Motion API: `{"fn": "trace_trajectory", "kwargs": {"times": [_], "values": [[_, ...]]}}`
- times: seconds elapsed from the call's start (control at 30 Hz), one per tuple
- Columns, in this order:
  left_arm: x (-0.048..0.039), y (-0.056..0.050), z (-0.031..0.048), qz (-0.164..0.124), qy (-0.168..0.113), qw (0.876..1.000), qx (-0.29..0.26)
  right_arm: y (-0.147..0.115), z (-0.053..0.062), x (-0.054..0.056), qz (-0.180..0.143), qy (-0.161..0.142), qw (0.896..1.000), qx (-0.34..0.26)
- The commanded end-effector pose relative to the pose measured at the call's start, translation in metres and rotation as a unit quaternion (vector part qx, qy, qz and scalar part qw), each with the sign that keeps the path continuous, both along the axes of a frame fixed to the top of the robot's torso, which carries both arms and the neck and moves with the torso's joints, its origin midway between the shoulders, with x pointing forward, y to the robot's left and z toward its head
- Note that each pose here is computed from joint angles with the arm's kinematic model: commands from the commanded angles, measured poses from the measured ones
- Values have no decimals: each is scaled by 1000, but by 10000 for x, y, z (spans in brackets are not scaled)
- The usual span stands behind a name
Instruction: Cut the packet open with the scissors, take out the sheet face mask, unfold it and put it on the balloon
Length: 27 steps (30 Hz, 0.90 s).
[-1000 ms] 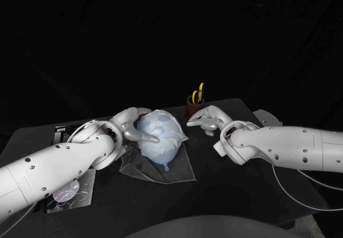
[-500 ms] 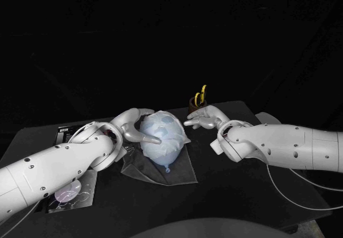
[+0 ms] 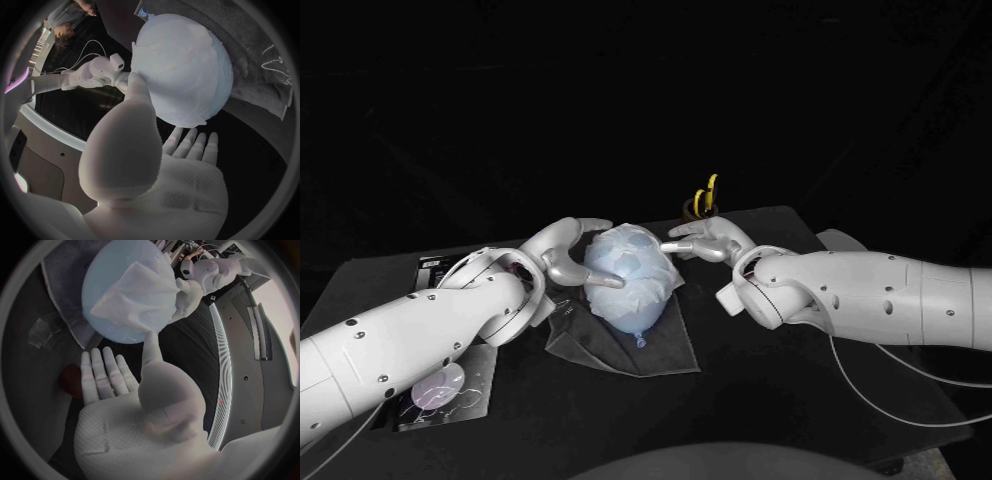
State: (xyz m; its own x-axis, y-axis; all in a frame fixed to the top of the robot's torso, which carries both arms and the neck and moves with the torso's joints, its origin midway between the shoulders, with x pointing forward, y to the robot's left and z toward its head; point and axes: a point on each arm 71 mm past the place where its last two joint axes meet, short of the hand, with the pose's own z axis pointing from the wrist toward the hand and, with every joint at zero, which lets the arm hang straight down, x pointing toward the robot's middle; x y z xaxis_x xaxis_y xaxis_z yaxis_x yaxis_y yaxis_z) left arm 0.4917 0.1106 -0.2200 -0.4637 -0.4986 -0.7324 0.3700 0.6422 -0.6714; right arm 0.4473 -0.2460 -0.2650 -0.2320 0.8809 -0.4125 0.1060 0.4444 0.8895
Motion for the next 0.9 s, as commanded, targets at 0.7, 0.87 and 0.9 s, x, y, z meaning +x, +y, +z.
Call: {"fn": "trace_trajectory", "kwargs": {"times": [0.7, 0.87, 0.9], "values": [[-76, 90, 292, 13, 80, 988, -129, 252, -6, -51, 56, 11, 998, 25], [-54, 67, 302, 22, 81, 989, -118, 301, 5, -90, 62, 9, 998, 29], [-47, 64, 299, 25, 81, 990, -113, 309, 9, -98, 63, 8, 998, 30]]}}
